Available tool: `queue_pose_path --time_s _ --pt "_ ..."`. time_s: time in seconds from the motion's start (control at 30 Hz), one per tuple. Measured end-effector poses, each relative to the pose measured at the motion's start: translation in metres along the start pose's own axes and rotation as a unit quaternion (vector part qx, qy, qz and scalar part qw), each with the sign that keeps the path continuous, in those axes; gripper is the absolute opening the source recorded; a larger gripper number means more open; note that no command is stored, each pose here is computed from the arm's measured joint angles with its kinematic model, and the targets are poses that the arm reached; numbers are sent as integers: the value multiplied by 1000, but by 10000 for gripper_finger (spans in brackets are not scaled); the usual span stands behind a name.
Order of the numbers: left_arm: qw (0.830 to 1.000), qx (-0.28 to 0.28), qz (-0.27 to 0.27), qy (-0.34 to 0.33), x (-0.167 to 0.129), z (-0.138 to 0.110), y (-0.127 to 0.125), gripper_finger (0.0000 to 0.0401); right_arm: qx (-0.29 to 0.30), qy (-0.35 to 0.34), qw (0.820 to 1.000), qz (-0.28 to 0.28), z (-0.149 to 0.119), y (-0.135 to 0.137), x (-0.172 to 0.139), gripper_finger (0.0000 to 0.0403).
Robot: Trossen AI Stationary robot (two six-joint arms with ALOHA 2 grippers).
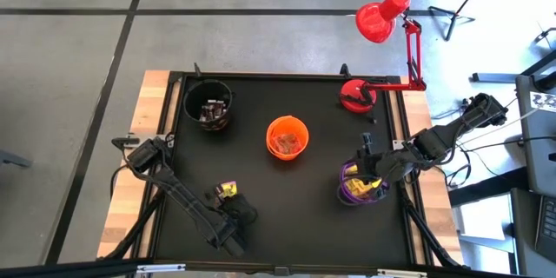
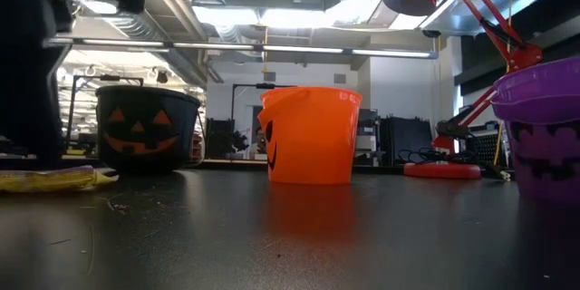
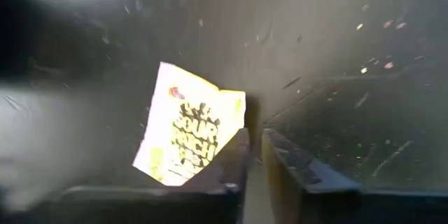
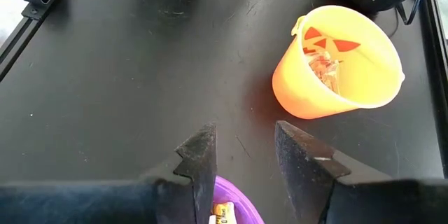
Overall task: Sort candy
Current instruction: Put the yellow candy into the purple bucket
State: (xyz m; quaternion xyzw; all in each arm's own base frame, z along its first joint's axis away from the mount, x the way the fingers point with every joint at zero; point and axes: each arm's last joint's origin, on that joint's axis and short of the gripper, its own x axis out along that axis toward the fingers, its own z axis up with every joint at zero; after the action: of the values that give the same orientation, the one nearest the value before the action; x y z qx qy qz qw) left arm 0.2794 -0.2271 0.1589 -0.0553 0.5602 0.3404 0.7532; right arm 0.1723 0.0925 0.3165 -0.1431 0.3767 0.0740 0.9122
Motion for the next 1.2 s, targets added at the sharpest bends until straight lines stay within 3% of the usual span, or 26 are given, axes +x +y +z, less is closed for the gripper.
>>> queue_pose_path --time_s 0.3,0.47,0.63,0.87,1.03,1.2 --pt "999 -24 10 24 27 -16 7 146 0 0 1000 0 0 0 0 143" --pt "999 -31 20 29 33 -20 11 161 1 -1 1000 0 0 0 0 143" --pt "999 -29 22 29 34 -21 11 128 1 -2 1000 0 0 0 0 143" --pt "999 -13 27 26 36 -21 12 15 2 -2 1000 0 0 0 0 143" --pt "999 -7 45 23 37 -21 15 1 0 -2 1000 0 0 0 0 143" --pt "998 -11 63 -23 31 -14 15 0 0 -5 1000 0 1 0 0 143"
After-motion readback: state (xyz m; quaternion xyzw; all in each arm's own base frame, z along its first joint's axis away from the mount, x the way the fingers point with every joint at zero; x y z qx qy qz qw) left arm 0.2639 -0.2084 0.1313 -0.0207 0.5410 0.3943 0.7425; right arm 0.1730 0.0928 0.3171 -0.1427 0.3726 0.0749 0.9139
